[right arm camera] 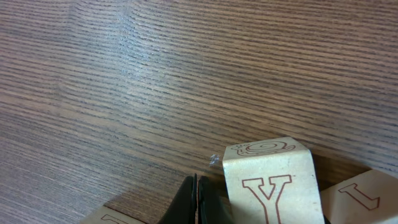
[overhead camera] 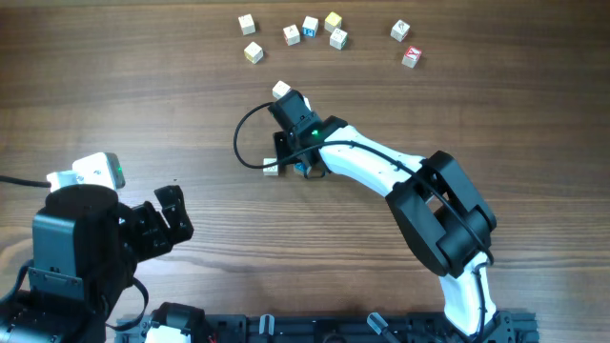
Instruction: Form a circle
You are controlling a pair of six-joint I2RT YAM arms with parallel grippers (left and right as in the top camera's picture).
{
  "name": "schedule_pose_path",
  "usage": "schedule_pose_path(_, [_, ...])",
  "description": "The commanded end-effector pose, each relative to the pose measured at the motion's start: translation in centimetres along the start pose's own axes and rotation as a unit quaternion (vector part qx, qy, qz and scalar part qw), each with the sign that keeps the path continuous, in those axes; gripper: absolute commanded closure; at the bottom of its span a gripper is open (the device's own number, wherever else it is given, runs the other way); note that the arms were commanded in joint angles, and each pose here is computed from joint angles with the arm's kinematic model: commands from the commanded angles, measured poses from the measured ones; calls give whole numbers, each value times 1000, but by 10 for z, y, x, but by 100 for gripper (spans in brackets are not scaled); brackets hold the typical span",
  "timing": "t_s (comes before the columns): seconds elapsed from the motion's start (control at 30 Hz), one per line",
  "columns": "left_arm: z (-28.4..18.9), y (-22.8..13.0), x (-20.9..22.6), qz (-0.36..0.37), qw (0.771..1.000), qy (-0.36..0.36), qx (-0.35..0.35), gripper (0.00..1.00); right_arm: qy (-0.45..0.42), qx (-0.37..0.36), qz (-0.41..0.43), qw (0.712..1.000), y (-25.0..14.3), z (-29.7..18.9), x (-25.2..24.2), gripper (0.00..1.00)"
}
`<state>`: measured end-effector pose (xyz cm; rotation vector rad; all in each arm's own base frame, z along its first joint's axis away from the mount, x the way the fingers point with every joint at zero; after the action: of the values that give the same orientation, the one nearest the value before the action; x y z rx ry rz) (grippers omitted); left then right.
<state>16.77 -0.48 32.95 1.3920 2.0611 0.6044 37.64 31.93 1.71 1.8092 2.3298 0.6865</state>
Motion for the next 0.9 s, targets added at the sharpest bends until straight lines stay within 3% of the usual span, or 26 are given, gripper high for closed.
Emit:
schedule_pose_path(0.0, [0, 2, 3, -6, 1000, 7, -5, 0, -10, 0, 6, 1000, 1, 5, -3, 95])
schedule_pose_path(0.87, [0, 2, 3, -6, 1000, 7, -5, 0, -32, -2, 30, 999, 0, 5, -11, 95])
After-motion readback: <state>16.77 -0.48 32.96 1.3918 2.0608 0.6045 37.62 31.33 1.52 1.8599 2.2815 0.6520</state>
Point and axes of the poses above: each gripper's point midway between its finger pads, its own z axis out along the fingers, its own x axis along the line the jaws close on, y = z × x, the point moved 1 cm from there along -z, back along the fingers, and after that the axes turned 2 degrees about -z, right-handed, at the moved point
